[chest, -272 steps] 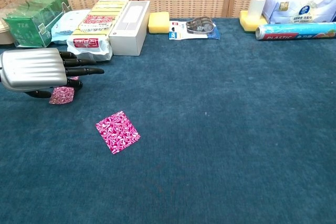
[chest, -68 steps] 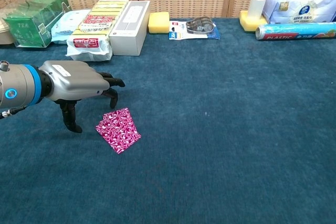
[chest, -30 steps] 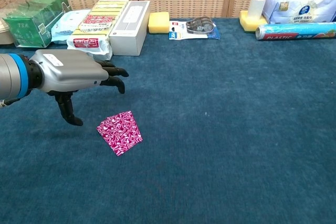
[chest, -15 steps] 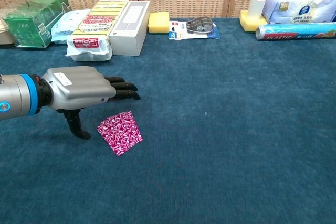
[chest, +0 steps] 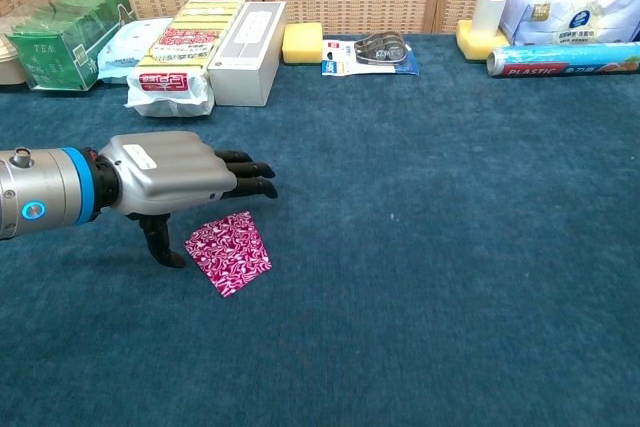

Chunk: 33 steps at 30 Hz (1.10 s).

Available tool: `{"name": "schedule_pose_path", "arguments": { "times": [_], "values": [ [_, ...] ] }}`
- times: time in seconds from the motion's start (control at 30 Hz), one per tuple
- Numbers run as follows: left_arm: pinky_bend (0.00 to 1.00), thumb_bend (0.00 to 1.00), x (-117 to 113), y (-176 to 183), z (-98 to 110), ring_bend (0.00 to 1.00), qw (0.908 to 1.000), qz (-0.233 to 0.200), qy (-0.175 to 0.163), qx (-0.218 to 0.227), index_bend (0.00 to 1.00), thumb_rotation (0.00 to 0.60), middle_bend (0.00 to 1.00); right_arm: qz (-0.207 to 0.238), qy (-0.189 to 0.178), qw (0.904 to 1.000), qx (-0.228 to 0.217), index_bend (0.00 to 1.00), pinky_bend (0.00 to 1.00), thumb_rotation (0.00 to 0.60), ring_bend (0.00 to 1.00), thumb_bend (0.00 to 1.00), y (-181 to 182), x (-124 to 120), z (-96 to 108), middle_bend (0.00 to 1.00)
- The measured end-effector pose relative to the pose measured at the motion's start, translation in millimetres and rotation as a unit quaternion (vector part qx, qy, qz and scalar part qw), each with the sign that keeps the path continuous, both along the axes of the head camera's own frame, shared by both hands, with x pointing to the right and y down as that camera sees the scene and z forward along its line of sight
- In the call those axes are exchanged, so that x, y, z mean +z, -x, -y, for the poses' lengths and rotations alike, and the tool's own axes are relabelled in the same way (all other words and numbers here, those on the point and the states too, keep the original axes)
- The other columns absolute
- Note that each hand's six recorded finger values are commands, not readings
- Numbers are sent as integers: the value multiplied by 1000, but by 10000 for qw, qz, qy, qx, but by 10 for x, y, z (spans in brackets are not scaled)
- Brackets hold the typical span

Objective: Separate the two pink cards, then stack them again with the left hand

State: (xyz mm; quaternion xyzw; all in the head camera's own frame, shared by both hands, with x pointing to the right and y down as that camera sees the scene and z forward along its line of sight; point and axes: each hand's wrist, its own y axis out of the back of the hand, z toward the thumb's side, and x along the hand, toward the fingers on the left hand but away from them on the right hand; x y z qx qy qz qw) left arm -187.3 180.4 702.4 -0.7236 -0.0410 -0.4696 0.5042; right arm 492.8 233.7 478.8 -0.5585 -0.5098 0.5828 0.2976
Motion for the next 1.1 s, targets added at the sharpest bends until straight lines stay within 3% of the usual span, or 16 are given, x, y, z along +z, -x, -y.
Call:
{"name": "schedule_pose_path", "arguments": {
  "times": [0.6,1.1],
  "values": [
    [288,245,18,-6,-8,0,10000,23,-21,-27,257,600,0,-2,-13,10000,6,205,0,600,0,0,-4,-8,0,18],
    [298,269,11,-11,0,0,9999,13,-103,-21,302,600,0,4,-14,10000,3,205,0,600,0,0,-1,-7,-1,18]
  ]
}}
